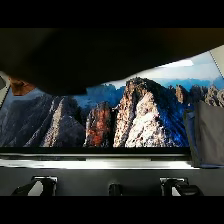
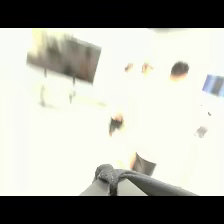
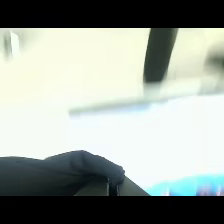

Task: Fold the shirts.

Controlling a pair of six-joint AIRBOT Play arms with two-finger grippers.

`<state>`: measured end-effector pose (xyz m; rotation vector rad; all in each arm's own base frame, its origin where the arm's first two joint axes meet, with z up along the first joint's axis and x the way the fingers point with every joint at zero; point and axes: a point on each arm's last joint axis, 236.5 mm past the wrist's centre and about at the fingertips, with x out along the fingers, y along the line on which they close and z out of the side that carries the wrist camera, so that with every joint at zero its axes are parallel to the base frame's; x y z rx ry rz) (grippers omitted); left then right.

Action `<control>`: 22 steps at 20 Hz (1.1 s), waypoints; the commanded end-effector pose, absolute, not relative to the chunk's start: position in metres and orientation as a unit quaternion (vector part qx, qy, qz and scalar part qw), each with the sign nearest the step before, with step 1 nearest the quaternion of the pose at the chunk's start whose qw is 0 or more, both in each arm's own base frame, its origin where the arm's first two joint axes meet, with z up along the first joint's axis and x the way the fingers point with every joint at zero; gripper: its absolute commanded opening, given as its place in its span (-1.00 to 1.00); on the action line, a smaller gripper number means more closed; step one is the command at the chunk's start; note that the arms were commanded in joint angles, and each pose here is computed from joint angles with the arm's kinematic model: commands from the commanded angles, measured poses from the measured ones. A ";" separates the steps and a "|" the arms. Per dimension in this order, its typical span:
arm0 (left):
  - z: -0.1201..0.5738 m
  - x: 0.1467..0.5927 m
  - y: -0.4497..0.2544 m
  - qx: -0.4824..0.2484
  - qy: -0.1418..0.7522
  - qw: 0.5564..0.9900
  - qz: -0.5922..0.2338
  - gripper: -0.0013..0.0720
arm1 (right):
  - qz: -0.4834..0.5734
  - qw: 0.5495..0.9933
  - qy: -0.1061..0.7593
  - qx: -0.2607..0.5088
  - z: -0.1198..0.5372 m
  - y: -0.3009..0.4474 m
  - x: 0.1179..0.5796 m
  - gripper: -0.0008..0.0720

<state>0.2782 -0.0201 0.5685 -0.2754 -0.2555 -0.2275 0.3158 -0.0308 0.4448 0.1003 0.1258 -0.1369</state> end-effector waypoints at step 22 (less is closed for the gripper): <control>0.097 0.473 0.021 -0.277 0.426 0.858 -0.071 -0.90 | -0.023 0.864 0.476 0.161 0.063 0.026 0.532 -0.84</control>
